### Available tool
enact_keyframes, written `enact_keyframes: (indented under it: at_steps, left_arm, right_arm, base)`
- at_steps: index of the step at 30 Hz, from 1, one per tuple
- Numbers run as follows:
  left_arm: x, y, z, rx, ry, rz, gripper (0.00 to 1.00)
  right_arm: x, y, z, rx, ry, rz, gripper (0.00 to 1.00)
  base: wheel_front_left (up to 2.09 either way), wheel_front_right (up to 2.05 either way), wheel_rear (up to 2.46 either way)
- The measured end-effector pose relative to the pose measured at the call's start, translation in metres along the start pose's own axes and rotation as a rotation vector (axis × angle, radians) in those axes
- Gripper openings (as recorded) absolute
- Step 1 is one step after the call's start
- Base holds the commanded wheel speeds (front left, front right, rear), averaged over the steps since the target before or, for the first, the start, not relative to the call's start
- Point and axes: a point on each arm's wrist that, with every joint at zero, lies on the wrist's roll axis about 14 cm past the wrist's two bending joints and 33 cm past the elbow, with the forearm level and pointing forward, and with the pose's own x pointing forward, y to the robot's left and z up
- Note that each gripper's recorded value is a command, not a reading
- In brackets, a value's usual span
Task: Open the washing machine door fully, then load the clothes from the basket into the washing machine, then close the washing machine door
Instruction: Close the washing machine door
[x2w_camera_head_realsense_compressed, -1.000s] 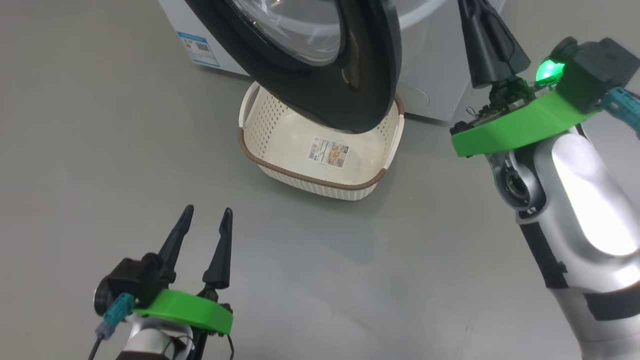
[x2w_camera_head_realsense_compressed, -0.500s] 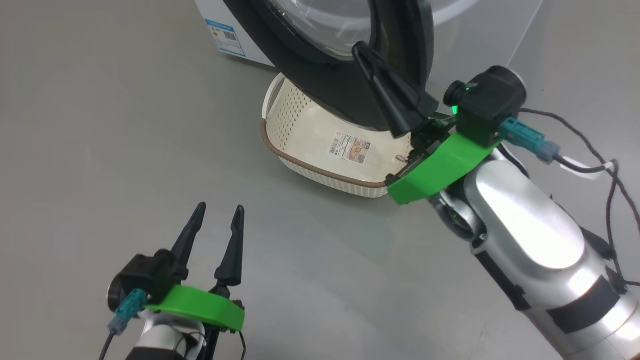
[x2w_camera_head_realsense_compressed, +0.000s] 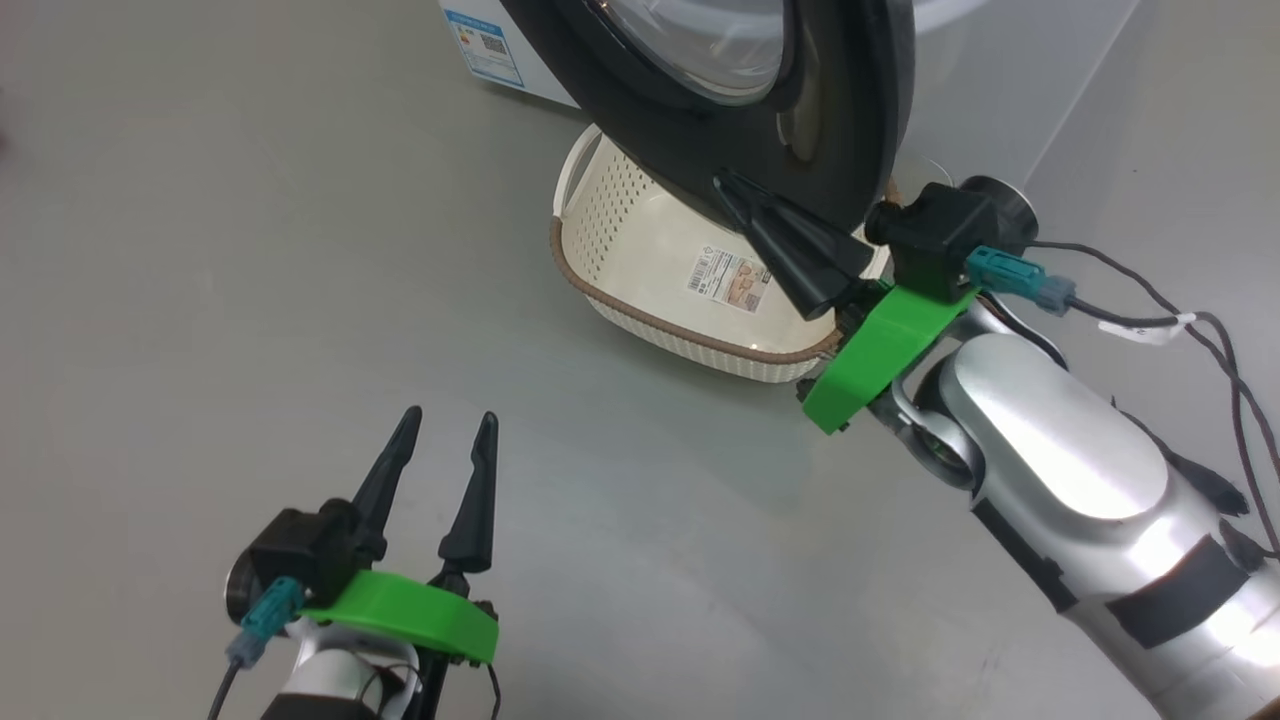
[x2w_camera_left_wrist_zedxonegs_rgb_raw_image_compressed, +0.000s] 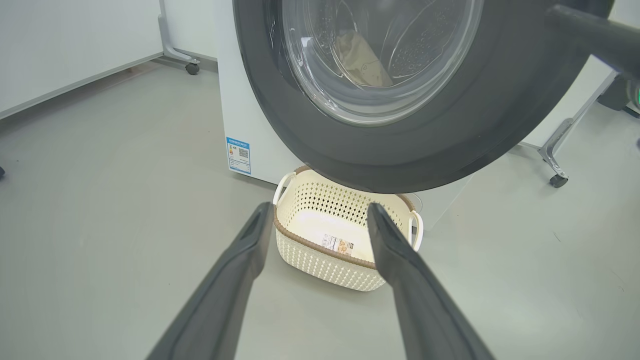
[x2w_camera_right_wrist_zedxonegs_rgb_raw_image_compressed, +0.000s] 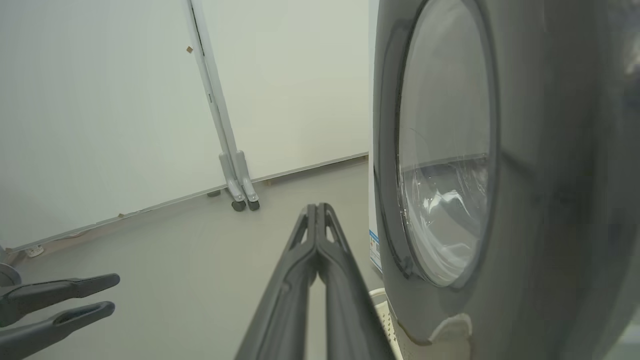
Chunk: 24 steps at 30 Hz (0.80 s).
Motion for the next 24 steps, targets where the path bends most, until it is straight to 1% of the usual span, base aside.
enact_keyframes:
  at_steps: [6,14,20,24]
  left_arm:
    - [0.007,-0.001,0.001,0.0,-0.004,-0.004,1.0]
    - [0.015,-0.003,-0.002,-0.002,0.003,-0.011,1.0]
    - [0.019,-0.002,-0.008,-0.004,0.021,-0.01,1.0]
    - [0.025,-0.002,-0.009,0.0,0.023,-0.014,1.0]
  right_arm:
    - [-0.005,-0.028,-0.015,-0.003,0.037,-0.079,0.0]
    - [-0.007,-0.067,-0.014,-0.012,0.029,-0.176,0.0]
    - [-0.011,-0.083,-0.022,-0.004,0.036,-0.216,0.0]
    - [-0.01,-0.101,-0.021,-0.002,0.024,-0.254,0.0]
  base:
    - [0.0,0.0,0.0]
    - [0.0,0.0,0.0]
    - [0.0,0.0,0.0]
    - [0.0,0.0,0.0]
